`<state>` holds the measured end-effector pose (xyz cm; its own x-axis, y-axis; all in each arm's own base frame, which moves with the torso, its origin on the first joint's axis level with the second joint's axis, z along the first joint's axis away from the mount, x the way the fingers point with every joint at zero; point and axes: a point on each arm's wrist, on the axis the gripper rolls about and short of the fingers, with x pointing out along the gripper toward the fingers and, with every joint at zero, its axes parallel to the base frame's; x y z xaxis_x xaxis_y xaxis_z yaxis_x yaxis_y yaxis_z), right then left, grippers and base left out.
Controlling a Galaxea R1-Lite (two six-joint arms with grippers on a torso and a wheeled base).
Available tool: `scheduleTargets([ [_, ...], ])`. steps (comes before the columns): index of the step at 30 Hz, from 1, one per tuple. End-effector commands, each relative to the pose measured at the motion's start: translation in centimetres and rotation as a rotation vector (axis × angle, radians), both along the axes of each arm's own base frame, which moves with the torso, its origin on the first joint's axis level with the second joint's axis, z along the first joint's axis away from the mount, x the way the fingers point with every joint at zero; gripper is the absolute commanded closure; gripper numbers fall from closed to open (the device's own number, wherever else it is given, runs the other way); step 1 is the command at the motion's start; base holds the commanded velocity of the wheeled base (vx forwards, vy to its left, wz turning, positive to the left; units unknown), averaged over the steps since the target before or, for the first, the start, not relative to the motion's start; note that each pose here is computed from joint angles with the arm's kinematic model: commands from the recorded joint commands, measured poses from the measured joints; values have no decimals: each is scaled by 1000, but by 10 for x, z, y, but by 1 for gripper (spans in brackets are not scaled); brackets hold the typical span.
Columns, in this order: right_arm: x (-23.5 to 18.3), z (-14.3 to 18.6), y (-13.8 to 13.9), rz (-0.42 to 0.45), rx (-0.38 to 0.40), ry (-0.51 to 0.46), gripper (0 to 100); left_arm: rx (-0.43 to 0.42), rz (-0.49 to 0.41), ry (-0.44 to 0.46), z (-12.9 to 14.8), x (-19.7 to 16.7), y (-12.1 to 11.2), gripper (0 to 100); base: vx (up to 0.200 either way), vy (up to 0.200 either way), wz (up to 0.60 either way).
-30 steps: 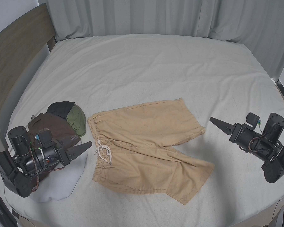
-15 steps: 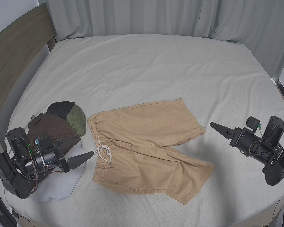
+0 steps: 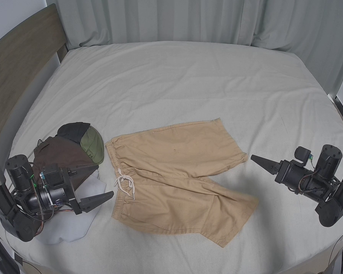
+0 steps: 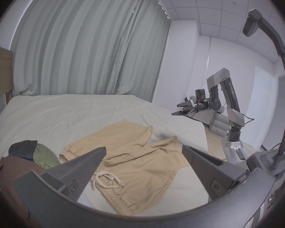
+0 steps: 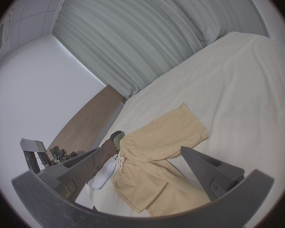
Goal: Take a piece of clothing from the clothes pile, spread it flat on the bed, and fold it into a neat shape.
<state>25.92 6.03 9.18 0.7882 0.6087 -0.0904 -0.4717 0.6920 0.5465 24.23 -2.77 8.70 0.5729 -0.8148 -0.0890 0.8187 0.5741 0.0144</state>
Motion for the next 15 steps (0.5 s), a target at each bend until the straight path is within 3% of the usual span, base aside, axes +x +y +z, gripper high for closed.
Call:
scheduleTargets([
  [1,-2,-3,1,4,-3,14,0,5,-1,-14,1,-1,0,0,0,0,0],
  [15,-5,-16,0,4,-27,69,0,38,-9,-57,-1,1,7,0,0,0,0],
])
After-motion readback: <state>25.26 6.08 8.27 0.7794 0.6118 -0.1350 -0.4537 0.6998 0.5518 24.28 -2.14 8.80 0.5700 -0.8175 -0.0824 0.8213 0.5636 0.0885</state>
